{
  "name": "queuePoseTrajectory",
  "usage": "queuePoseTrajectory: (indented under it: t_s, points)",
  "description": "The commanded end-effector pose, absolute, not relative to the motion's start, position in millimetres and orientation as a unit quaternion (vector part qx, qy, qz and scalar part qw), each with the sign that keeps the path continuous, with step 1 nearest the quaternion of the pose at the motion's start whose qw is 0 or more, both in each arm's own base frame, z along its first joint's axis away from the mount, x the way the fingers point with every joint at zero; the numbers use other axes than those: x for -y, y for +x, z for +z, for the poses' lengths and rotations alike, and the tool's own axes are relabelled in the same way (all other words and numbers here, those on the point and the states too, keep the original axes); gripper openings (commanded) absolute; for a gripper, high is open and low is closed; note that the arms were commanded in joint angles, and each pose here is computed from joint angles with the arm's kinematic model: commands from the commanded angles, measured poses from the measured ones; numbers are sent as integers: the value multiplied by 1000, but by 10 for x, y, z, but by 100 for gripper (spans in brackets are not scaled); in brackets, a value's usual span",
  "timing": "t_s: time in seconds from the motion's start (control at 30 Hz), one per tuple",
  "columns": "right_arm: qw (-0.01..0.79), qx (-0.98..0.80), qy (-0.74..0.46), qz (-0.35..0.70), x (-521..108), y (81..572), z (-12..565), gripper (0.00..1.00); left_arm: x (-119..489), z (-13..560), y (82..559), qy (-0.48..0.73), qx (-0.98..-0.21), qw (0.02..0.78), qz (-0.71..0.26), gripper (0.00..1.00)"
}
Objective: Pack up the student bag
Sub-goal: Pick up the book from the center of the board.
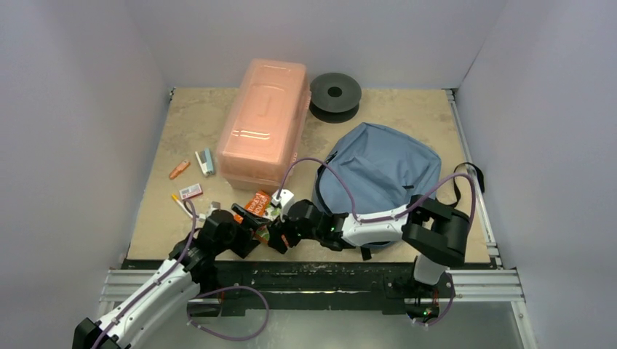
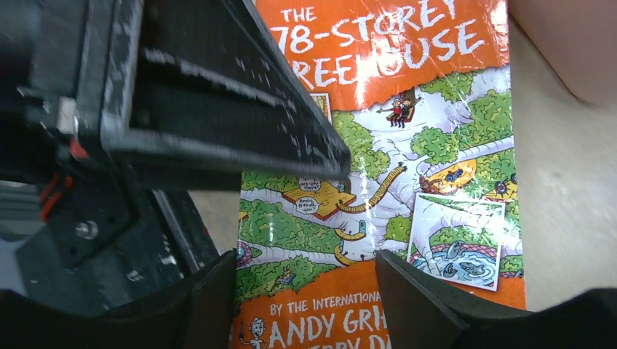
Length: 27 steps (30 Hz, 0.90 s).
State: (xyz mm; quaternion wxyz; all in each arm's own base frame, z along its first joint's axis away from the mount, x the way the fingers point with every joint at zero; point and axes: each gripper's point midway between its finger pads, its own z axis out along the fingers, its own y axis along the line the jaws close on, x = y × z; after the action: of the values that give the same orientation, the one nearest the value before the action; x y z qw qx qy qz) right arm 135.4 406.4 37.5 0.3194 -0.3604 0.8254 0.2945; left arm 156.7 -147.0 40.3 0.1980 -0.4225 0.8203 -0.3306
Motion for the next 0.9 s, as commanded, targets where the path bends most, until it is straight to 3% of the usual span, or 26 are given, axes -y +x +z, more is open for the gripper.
queuePoseTrajectory:
  t_s: [0.0,0.1,0.2,0.33,0.47,0.67,0.87]
  points:
    - [97,-867,-365,326,-3620,638,-419,47,1526,203,1505,-424,-822,173,-339,83]
    - [89,-866,-358,338,-3668,641,-415,46,1579,182,1529,-424,-815,169,-356,69]
    - [96,-870,-357,328,-3658,686,-381,48,1567,241,1537,-415,-817,180,-357,43]
    - [163,-870,-368,285,-3561,920,-89,69,1433,502,1499,-389,-828,217,-341,26]
    - [337,-800,-434,241,-3606,1015,633,98,1298,846,1388,-391,-820,237,-344,3]
    - [503,-722,-432,198,-3916,857,1564,99,1185,1320,1235,-455,-787,213,-357,0]
    - [618,-705,-348,-7,-3935,1147,1928,99,1028,1644,1139,-499,-771,208,-337,0]
